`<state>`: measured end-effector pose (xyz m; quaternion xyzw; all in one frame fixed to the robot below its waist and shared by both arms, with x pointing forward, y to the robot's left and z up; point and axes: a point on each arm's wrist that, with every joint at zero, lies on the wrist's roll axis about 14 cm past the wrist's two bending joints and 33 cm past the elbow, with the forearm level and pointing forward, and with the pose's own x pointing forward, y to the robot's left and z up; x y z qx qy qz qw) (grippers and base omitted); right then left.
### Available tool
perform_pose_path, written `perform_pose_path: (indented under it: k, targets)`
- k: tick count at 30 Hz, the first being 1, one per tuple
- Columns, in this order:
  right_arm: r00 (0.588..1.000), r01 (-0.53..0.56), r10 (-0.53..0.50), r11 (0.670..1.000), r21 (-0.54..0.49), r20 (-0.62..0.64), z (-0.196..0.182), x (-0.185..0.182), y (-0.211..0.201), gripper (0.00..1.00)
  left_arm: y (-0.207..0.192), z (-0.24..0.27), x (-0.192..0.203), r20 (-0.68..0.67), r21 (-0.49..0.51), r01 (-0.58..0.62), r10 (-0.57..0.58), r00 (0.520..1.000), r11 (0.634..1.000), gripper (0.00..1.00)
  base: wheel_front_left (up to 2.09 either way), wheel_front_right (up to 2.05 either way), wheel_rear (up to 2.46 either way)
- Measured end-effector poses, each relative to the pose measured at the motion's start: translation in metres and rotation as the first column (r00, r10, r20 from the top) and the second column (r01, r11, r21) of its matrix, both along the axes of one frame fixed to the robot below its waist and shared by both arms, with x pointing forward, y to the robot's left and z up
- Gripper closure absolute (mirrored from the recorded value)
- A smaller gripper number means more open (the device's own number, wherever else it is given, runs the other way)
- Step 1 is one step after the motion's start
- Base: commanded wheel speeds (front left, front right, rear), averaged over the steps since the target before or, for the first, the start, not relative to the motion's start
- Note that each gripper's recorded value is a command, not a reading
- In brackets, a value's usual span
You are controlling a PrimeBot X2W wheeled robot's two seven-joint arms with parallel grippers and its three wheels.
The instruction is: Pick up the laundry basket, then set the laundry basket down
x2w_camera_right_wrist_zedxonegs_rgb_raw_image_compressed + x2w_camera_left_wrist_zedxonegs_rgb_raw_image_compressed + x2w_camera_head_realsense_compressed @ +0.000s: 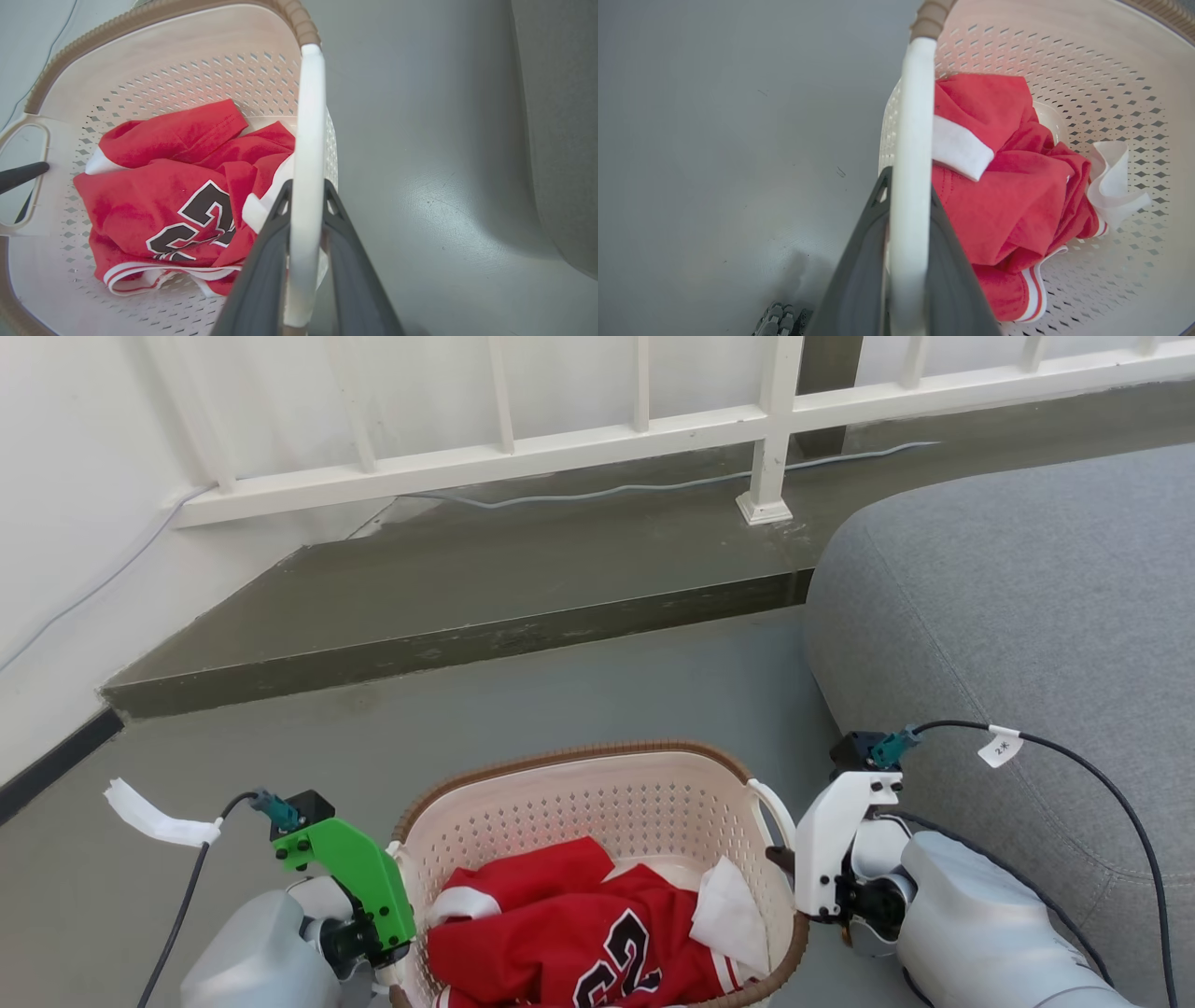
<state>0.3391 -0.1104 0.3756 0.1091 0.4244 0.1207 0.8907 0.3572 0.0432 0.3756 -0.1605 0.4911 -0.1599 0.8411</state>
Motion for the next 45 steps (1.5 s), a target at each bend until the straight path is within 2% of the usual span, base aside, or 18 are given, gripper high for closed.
perform_pose_path:
  k: [45]
  targets:
    - [1.0, 0.008, -0.007, 1.0, 0.023, -0.03, -0.01, 0.0, 0.004, 1.0, 0.003, -0.01, 0.002, -0.011, -0.002, -0.011, 0.011, 1.0, 1.0, 1.0, 0.0, 0.0, 0.0]
